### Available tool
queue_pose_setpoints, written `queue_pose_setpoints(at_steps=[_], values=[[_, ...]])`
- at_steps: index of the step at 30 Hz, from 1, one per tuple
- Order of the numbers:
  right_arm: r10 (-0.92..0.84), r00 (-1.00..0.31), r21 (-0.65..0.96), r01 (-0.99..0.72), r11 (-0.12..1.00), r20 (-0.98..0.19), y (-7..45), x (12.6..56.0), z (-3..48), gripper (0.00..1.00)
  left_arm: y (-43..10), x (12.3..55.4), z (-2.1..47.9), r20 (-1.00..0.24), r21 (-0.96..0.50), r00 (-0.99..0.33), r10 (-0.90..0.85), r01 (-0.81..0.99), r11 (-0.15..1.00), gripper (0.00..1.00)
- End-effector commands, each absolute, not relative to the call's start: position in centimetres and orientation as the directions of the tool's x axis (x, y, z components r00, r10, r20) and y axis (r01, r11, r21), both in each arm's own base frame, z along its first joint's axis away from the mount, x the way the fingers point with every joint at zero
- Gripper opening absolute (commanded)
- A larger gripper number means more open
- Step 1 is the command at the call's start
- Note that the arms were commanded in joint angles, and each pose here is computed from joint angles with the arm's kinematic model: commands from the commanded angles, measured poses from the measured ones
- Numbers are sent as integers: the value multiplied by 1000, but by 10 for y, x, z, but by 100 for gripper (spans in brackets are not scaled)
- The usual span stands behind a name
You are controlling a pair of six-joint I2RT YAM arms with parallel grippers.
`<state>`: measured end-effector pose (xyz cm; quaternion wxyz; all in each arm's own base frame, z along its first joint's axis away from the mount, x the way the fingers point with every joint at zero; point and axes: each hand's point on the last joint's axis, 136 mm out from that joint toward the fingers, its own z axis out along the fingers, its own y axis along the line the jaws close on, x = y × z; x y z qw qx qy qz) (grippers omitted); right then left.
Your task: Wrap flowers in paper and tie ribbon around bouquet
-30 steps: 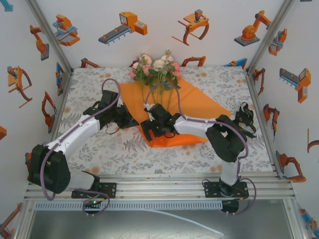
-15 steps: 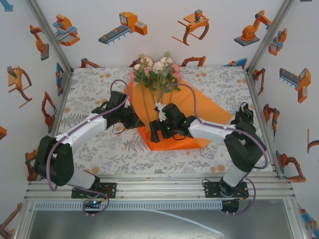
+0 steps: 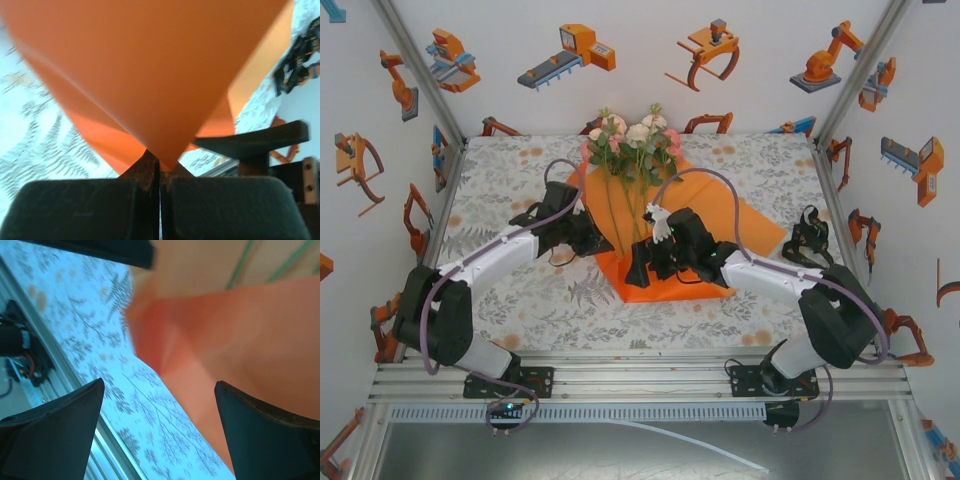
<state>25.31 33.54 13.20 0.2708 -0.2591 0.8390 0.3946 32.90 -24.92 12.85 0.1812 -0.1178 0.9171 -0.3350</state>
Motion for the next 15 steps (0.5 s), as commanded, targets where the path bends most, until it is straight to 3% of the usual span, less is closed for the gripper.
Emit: queue_pose_setpoints(at_steps=[1, 6, 9, 12, 15], values=[[-127, -708, 602, -668, 437, -694, 365, 255, 153, 81, -296, 353, 149, -247, -765, -899, -362, -48, 642, 0], [-133, -711, 608, -670, 426, -690, 371, 259, 147, 79, -324, 359, 152, -250, -784, -905, -344, -20, 621, 0], [-127, -724, 589, -638, 496, -678, 366, 268, 133, 74, -332, 359, 151, -253, -787, -909, -331, -6, 617, 0], [-114, -739, 551, -586, 595, -664, 353, 279, 118, 62, -332, 359, 150, -260, -782, -911, -321, 3, 623, 0], [-104, -747, 501, -534, 681, -656, 337, 285, 109, 45, -328, 360, 154, -308, -750, -906, -290, 44, 660, 9]])
